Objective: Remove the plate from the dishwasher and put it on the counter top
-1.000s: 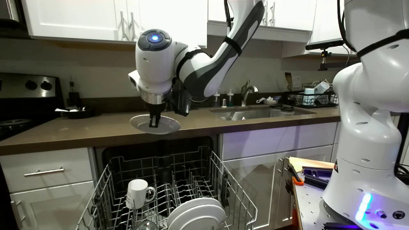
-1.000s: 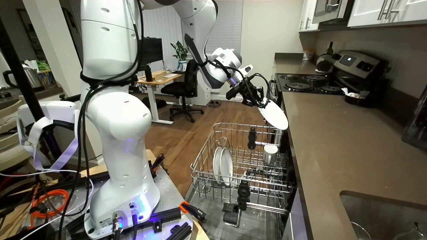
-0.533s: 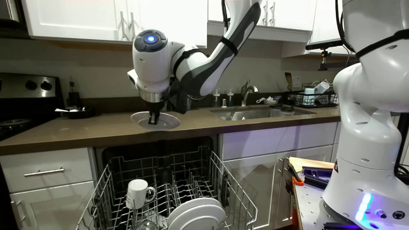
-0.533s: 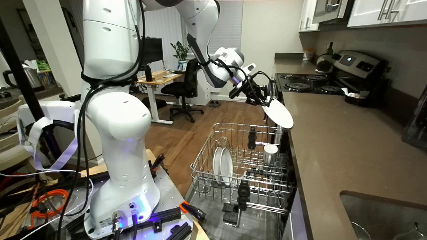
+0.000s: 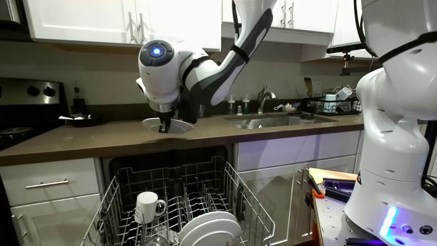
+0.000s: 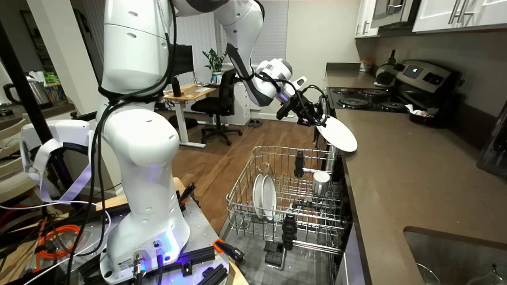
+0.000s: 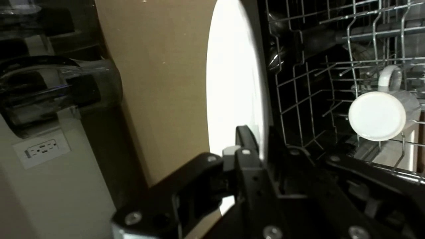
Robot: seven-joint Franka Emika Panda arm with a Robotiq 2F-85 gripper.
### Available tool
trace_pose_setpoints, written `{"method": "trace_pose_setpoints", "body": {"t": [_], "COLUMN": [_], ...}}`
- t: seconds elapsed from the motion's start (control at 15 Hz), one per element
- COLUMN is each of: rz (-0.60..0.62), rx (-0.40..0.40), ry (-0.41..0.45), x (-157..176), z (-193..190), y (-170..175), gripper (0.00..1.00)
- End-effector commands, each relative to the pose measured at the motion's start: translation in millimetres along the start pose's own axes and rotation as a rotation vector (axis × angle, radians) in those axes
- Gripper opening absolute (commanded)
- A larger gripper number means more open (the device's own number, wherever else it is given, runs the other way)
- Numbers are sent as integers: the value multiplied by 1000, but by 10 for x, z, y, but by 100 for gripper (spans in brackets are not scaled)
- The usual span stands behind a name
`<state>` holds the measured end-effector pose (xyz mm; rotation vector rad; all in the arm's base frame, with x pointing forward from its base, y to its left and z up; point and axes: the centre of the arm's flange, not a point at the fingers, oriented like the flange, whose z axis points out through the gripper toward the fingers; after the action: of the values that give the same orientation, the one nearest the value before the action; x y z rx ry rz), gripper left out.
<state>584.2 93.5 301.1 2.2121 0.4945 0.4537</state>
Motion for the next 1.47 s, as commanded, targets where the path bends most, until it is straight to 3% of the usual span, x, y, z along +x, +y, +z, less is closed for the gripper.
{"method": "trace_pose_setpoints", "body": {"t": [0.0,0.87,1.2,1.27,1.4], "rz": [24,139,156,156,156], "rx": [-72,-102,-80,-78,-76], "ry": [-19,-129,-145,-144,-146], "x": [110,204,242,249,263], "z": [219,1160,1301,1311,1328], "y": [53,332,345,337,317], "gripper": [4,4,4,9,8]}}
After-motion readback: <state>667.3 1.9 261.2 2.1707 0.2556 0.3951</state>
